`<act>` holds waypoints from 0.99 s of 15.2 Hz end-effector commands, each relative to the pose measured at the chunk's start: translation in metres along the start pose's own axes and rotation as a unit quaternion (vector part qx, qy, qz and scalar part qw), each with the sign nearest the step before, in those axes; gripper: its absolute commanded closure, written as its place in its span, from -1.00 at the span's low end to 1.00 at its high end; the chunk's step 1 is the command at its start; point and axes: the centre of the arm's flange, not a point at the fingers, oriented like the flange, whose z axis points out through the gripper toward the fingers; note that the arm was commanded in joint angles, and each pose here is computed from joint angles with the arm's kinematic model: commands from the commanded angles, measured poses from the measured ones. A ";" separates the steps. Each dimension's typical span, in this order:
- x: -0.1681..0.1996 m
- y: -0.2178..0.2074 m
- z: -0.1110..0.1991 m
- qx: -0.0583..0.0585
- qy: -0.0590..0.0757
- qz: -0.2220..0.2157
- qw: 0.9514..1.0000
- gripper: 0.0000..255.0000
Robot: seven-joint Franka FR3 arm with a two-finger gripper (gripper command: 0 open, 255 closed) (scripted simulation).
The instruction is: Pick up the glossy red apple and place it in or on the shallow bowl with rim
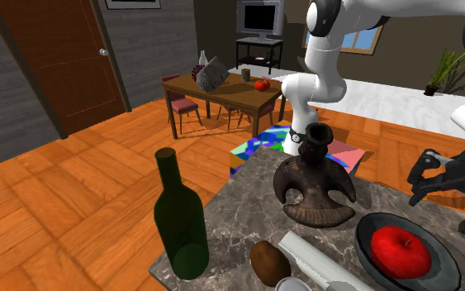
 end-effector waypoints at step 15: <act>0.000 0.000 -0.050 0.000 0.000 0.000 1.000 -1.00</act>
